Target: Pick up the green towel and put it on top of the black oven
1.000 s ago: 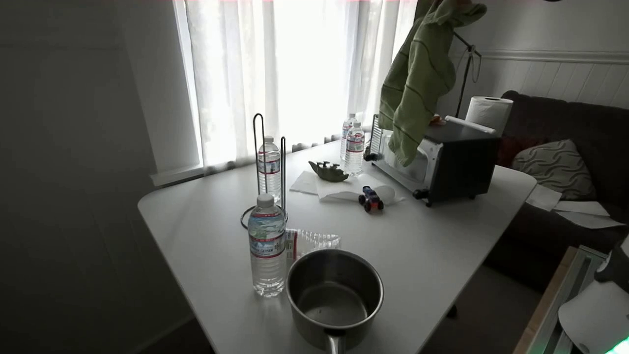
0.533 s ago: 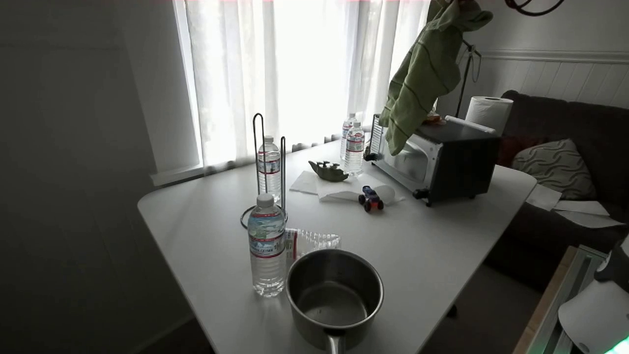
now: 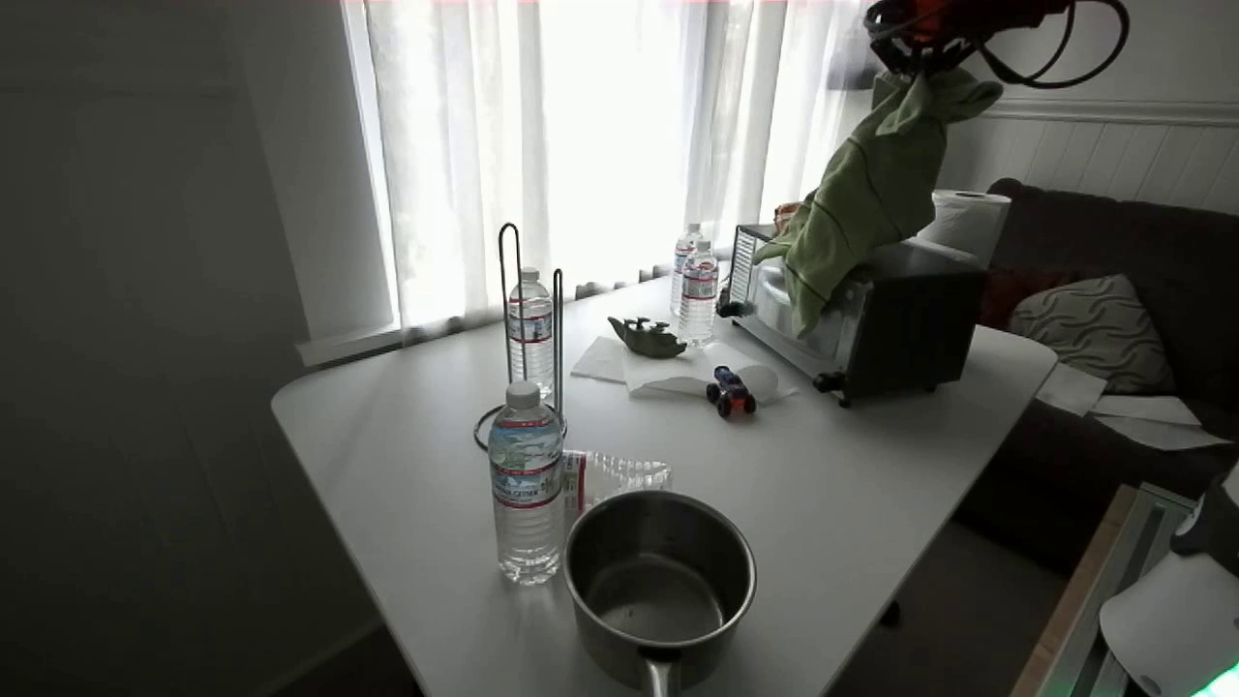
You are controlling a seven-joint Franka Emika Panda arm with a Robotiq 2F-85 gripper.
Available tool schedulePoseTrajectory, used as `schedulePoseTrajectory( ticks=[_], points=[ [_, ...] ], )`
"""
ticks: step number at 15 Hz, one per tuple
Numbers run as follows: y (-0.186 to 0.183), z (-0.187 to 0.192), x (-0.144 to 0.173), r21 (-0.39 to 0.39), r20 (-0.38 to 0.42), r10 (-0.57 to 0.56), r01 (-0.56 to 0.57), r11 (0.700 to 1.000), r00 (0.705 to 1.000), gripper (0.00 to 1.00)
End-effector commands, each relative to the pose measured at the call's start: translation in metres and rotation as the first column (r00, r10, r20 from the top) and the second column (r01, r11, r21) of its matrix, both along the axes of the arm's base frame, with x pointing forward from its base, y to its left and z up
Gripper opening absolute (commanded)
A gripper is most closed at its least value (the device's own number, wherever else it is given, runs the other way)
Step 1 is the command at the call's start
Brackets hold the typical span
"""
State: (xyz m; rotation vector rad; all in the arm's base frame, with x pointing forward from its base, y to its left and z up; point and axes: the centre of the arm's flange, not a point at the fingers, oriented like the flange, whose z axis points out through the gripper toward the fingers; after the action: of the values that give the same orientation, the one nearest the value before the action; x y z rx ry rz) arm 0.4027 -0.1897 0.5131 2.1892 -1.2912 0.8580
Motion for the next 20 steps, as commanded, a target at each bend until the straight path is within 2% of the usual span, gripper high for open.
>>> schedulePoseTrajectory(
  ticks=[1,5,9,14,19,20],
  points=[
    [-0.014,-0.026,0.012,-0.036,-0.102,-0.065,0.061,0.997,0.993,0.02],
    [-0.018,-0.065,0.014,-0.042,-0.229,-0.076,0.068,0.997,0.971,0.02],
    [-0.017,-0.103,0.016,-0.019,-0.354,-0.052,0.049,0.999,0.934,0.02],
    [-0.015,-0.140,0.027,0.098,-0.404,0.094,-0.059,0.993,0.910,0.02],
    [-0.021,-0.160,0.033,0.139,-0.457,0.147,-0.092,0.986,0.877,0.02],
    [-0.021,-0.160,0.033,0.150,-0.466,0.155,-0.095,0.984,0.871,0.32]
  ],
)
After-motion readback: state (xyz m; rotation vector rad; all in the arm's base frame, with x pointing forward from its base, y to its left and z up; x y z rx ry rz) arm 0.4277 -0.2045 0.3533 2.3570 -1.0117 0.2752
